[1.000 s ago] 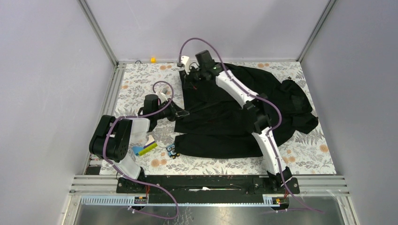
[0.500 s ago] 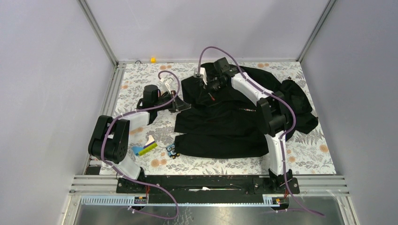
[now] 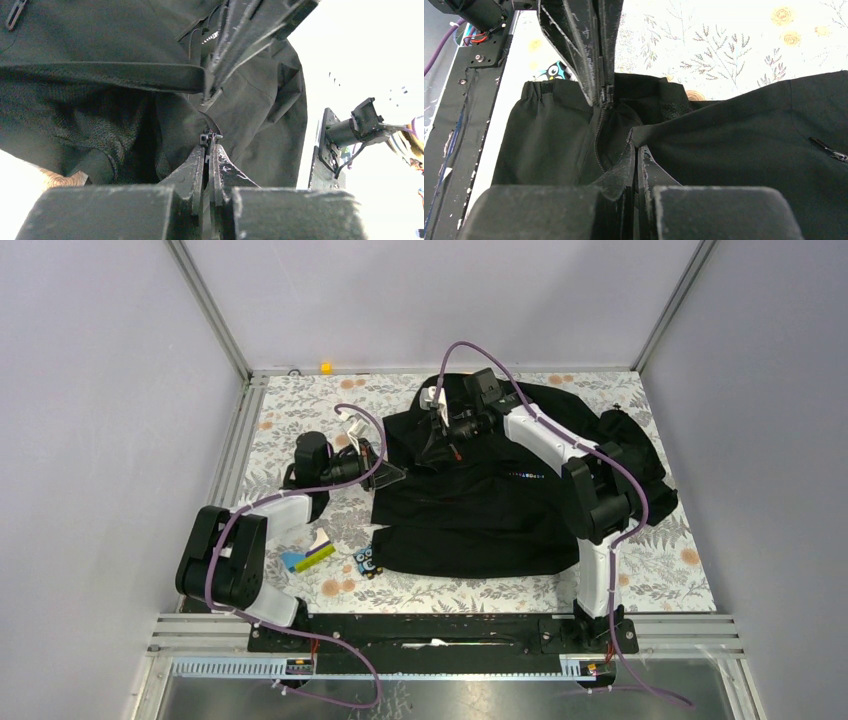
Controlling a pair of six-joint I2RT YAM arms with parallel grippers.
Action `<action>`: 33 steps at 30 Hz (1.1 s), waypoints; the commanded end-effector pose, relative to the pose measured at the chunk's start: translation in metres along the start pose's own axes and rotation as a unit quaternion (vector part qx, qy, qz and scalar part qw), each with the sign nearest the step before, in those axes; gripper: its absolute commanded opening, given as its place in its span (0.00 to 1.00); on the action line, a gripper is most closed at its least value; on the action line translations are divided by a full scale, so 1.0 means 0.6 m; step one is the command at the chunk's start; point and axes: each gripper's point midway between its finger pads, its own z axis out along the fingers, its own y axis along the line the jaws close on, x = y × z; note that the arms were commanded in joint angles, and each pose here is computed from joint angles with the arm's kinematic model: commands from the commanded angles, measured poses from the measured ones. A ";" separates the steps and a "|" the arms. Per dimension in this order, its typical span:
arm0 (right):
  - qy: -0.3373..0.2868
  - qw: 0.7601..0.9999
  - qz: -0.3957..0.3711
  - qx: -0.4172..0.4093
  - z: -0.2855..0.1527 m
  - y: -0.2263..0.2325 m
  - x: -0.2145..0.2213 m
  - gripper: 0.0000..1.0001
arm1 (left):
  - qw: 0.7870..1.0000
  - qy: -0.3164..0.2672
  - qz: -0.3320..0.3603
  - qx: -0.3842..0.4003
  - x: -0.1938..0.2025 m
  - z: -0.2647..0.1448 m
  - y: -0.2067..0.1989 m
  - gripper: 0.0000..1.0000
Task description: Zip up the jacket
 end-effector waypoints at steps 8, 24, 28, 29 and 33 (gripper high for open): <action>-0.062 0.996 -0.066 -0.020 0.002 0.015 -0.036 0.00 | 0.991 -0.037 0.100 0.080 -0.031 -0.010 -0.044 0.00; -0.067 0.993 -0.086 0.036 -0.014 0.006 -0.051 0.00 | 0.989 0.000 0.136 0.057 -0.015 0.006 0.003 0.00; -0.078 0.992 -0.097 0.026 -0.018 0.020 -0.060 0.00 | 0.988 -0.001 0.140 0.058 -0.017 0.005 0.001 0.00; -0.080 0.992 -0.098 0.020 -0.016 0.023 -0.060 0.00 | 0.988 -0.001 0.141 0.059 -0.017 0.005 -0.001 0.00; -0.084 0.992 -0.094 0.003 -0.005 0.025 -0.052 0.00 | 0.988 -0.007 0.141 0.068 -0.020 0.003 -0.008 0.00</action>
